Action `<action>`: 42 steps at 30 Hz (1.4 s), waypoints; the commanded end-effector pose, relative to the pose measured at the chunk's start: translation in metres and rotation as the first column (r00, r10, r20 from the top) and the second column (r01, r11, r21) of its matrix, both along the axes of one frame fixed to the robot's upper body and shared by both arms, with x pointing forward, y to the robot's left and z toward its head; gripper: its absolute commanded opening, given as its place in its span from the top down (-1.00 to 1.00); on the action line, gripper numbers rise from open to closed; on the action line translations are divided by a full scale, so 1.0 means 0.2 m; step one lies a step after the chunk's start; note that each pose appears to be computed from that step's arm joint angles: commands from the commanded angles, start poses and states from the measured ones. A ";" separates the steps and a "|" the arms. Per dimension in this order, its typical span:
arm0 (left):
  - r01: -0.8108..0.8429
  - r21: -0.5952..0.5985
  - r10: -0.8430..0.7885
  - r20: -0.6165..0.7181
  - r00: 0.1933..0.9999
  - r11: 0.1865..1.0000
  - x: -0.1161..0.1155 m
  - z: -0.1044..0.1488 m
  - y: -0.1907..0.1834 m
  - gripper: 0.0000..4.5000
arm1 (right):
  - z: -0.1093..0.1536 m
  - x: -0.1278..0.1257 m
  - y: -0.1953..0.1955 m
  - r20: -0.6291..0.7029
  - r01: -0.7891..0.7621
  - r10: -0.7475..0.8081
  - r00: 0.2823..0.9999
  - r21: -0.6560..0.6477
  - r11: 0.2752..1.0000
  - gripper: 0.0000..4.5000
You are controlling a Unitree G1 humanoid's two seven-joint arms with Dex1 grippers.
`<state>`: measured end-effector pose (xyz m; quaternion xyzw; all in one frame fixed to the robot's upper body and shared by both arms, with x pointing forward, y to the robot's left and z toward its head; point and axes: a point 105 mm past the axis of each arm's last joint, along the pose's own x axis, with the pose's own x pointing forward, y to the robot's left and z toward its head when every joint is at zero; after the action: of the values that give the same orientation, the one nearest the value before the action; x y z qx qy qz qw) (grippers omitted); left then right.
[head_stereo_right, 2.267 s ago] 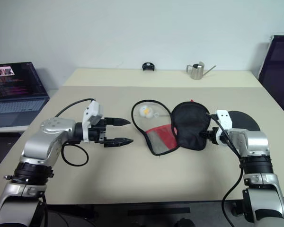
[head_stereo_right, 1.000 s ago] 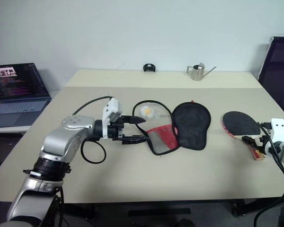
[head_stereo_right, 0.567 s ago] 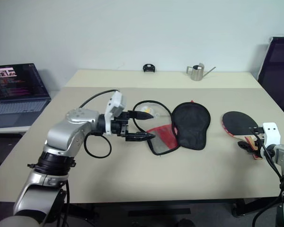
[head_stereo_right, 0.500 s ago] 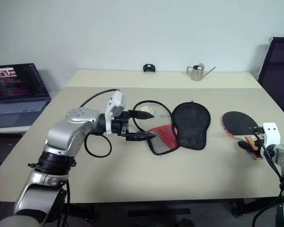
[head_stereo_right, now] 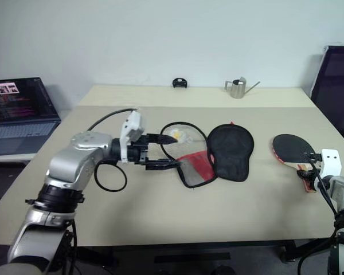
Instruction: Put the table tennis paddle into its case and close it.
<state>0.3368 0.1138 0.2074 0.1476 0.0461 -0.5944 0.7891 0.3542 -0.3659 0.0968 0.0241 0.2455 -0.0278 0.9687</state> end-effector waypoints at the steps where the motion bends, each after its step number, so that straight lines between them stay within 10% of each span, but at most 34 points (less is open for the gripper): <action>1: -0.026 -0.006 0.026 0.056 0.998 1.000 -0.01 0.06 0.05 -1.00 | 0.03 0.01 0.02 0.034 0.007 -0.008 0.999 0.024 1.000 0.52; 18: -0.115 -0.020 0.115 0.035 0.993 0.993 -0.02 0.02 0.13 -1.00 | 0.53 0.10 0.51 0.285 -0.192 0.176 0.942 0.027 0.981 0.52; 42: -0.132 -0.036 0.133 0.032 0.991 0.991 -0.04 0.00 0.12 -1.00 | 0.30 0.18 1.11 0.181 -0.168 0.125 0.975 0.245 0.955 0.52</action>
<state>0.3328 0.1390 0.1934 0.1318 0.0587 -0.5359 0.8318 0.3872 -0.1381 0.1374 0.1392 0.2148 0.0889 0.9626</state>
